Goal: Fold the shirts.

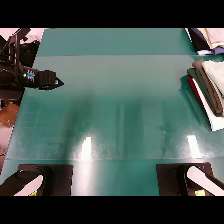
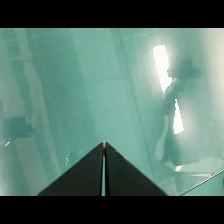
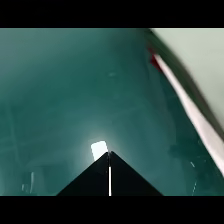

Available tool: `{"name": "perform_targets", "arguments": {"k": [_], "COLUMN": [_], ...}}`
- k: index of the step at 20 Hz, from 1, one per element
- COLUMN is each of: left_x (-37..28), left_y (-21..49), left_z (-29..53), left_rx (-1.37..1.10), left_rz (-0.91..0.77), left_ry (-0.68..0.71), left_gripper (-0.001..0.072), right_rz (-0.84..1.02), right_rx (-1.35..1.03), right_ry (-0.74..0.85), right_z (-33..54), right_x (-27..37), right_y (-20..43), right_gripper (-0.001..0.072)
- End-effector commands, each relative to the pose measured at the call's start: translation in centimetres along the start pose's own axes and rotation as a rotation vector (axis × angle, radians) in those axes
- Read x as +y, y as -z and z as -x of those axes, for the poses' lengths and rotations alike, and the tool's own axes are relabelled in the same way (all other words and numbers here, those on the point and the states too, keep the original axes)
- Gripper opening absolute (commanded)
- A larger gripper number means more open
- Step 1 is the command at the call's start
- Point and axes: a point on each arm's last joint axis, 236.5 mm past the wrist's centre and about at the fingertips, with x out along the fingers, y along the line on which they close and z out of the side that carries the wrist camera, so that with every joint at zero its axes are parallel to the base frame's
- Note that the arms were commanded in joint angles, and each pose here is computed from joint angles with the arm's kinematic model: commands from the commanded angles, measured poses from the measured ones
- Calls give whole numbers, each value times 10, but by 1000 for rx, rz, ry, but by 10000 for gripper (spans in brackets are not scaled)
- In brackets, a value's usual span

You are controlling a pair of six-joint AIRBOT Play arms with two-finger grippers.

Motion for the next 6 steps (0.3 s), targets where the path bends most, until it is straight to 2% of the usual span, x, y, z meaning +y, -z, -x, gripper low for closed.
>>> {"name": "perform_targets", "arguments": {"k": [1, 6], "left_x": [0, 0], "left_y": [-1, -1], "left_z": [0, 0], "left_rx": [-4, -4], "left_rz": [1, 1], "left_ry": [-1, -1], "left_gripper": [27, 27], "right_rz": [120, 190], "right_rx": [-1, 32], "right_ry": [-88, -140], "right_z": [-5, -12], "right_x": [57, 89], "right_y": [8, 22], "right_gripper": [18, 18]}}
